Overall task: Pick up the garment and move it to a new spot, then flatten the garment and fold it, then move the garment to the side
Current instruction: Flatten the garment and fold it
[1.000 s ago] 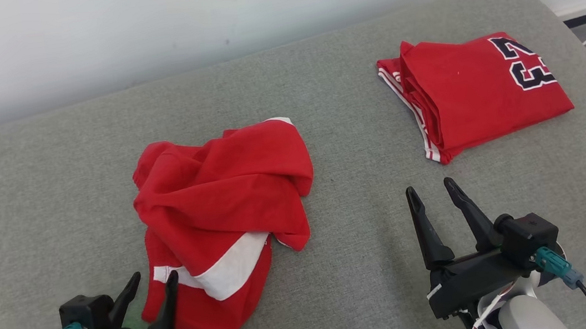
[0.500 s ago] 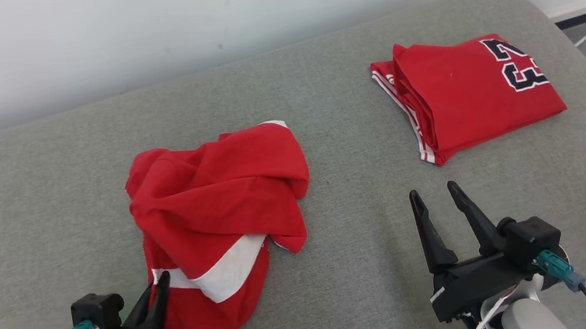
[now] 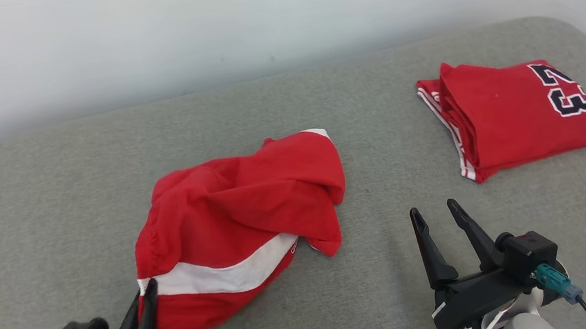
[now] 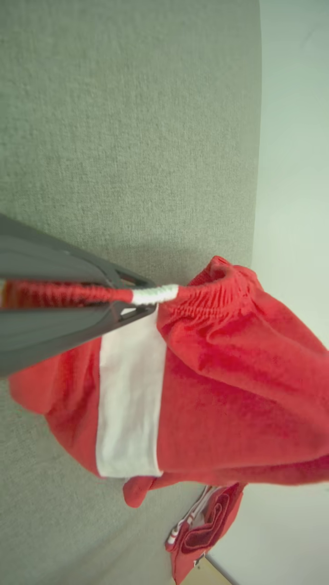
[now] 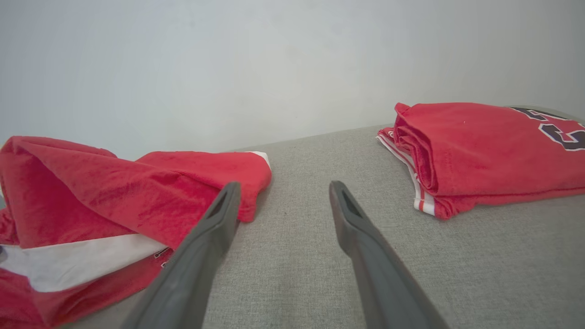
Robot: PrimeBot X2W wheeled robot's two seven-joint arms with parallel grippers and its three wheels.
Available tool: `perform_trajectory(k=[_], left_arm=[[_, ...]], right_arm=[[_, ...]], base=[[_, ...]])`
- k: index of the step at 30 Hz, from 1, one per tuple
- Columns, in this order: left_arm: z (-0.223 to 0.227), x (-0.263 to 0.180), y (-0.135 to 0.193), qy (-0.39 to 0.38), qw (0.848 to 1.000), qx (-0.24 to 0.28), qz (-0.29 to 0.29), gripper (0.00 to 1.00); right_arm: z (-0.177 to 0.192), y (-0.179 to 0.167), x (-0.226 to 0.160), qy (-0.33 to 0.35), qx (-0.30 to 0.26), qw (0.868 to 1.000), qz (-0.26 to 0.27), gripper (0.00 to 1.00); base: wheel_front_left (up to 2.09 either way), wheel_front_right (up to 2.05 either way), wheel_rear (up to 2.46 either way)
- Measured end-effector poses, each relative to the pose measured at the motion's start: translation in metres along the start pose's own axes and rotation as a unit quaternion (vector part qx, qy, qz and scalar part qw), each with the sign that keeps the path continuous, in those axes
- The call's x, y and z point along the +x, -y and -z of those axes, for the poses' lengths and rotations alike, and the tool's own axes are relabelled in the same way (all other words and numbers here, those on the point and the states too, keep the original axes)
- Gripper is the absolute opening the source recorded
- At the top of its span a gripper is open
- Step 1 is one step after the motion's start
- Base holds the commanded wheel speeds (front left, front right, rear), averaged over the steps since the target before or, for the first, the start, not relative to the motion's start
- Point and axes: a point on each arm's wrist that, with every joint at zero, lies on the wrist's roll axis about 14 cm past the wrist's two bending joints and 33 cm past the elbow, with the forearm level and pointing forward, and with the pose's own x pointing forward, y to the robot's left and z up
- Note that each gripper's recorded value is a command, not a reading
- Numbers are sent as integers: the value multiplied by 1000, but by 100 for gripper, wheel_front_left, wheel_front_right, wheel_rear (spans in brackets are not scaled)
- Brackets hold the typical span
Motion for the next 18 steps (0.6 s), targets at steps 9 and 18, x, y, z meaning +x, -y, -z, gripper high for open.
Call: perform_trajectory(k=[9,18], left_arm=[[-7,-57,-39,26,994,-34,-96,0],[2,-69,-52,21,991,-47,-127,100]], right_arm=[[8,-26,8,-11,12,999,-38,100],[19,-32,10,-28,19,998,-49,100]], base=[[0,0,0],[0,0,0]])
